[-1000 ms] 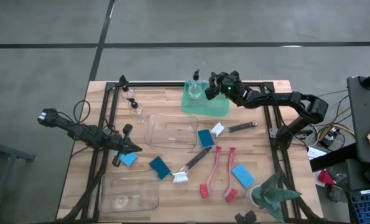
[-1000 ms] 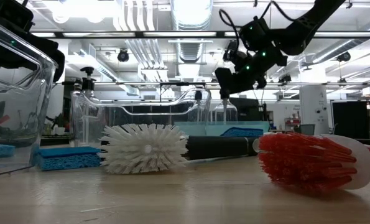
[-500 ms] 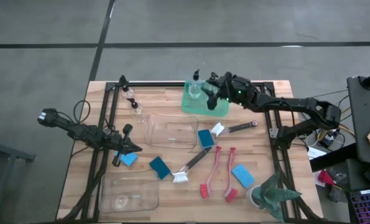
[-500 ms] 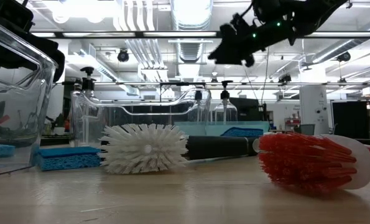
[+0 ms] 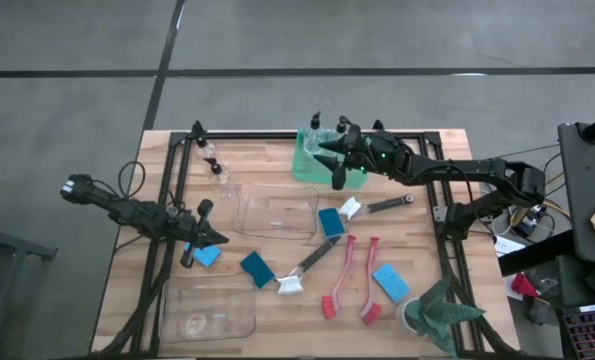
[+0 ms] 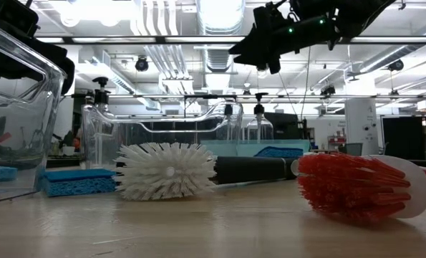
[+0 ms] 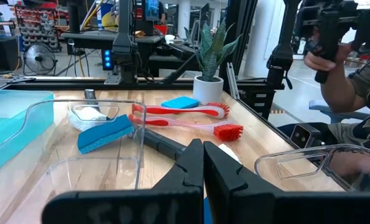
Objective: Pick & Place Kitchen Sink Supplies
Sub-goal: Put the black dish brush into the top transparent bin
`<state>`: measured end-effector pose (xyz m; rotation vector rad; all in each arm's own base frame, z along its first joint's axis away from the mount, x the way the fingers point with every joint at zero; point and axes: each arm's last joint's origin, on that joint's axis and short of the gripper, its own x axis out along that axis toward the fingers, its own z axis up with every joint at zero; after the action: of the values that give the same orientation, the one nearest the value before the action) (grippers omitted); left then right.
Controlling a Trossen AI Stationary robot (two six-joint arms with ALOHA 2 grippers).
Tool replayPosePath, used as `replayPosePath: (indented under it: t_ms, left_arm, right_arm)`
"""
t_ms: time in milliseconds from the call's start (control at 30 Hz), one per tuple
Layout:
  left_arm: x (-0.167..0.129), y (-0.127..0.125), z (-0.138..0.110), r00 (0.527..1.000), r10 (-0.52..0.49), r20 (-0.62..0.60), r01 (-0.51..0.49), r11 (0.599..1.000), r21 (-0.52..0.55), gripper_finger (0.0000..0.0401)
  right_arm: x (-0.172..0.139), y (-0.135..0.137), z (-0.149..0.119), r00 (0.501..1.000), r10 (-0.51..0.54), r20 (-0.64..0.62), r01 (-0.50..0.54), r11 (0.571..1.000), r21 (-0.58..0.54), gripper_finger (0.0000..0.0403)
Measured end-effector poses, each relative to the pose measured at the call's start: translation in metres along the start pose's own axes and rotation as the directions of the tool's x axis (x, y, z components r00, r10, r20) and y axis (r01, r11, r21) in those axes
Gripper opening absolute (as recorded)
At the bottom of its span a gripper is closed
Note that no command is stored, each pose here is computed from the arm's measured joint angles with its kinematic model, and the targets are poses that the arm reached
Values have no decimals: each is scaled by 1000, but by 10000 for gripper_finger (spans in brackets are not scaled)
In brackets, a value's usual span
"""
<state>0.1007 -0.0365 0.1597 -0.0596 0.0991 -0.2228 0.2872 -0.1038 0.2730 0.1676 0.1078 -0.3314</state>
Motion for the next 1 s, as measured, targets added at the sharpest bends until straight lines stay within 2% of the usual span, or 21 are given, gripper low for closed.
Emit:
replayPosePath:
  t_ms: [67,167,367,633,800,1000]
  left_arm:
    - [0,0,0,1000,0,1,0,1000,0,3]
    - [0,0,0,1000,0,1,0,1000,0,3]
    - [0,0,0,1000,0,1,0,1000,0,3]
    - [0,0,0,1000,0,0,0,1000,0,3]
    - [0,0,0,1000,0,1,0,1000,0,3]
    - [0,0,0,1000,0,1,0,1000,0,3]
  right_arm:
    - [0,0,1,1000,1,10,-1,1000,29,184]
    - [1,2,1,1000,16,21,-16,1000,3,180]
    - [13,12,-3,978,196,72,-192,980,-59,170]
    - [30,10,-17,978,202,61,-200,979,-35,166]
    - [43,14,-23,978,208,30,-206,975,-79,166]
    - [52,14,-21,979,203,6,-203,979,-16,166]
